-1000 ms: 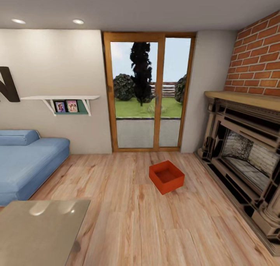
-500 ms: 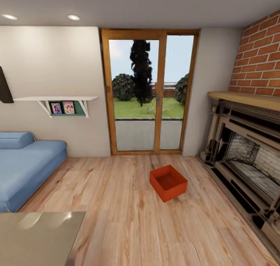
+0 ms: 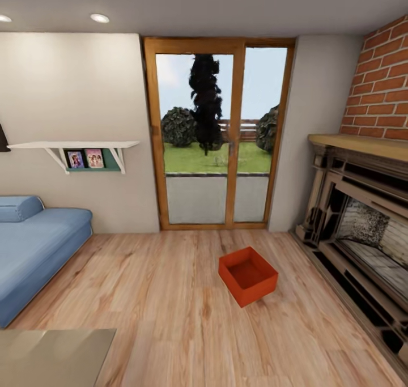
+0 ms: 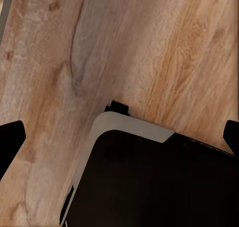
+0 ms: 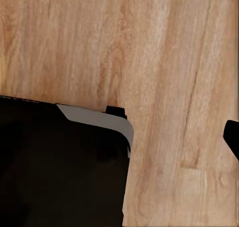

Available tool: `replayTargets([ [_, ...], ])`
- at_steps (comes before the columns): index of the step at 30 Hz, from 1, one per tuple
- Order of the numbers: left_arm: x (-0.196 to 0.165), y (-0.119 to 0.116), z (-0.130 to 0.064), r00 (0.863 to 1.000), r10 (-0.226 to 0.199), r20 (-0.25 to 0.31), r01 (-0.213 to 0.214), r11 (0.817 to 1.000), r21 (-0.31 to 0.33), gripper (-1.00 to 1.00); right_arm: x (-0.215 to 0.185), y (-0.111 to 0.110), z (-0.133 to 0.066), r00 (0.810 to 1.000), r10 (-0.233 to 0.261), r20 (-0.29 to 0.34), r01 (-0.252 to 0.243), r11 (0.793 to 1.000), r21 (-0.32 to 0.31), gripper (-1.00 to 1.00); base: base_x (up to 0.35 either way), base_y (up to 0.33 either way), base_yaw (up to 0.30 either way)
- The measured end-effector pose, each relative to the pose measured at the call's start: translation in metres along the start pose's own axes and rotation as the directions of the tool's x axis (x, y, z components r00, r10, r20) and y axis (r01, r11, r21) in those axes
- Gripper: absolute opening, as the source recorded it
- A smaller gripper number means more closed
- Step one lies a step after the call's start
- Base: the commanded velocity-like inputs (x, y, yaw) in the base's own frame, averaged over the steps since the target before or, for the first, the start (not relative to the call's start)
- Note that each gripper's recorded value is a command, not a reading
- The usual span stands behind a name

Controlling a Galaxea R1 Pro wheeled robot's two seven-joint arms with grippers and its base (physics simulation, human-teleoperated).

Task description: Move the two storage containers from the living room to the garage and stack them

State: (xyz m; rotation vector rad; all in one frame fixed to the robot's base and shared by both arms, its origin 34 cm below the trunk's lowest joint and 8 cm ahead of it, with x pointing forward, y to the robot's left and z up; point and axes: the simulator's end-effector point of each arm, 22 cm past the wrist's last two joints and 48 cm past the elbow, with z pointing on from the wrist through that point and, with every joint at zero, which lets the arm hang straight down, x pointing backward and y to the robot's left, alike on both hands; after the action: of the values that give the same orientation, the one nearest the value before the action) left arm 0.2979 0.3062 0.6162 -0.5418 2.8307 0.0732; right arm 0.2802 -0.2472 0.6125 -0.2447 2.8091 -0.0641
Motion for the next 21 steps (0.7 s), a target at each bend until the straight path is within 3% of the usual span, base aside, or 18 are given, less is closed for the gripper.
replayTargets([
  [21, -0.0002, -0.0001, 0.0000, 1.000, 0.000, 0.000, 0.000, 1.000, 0.000, 1.00, 0.0009, -0.0003, -0.0001, 1.000, -0.002, -0.002, 0.002, 1.000, 0.001, 1.00, 0.324, 0.000, 0.000],
])
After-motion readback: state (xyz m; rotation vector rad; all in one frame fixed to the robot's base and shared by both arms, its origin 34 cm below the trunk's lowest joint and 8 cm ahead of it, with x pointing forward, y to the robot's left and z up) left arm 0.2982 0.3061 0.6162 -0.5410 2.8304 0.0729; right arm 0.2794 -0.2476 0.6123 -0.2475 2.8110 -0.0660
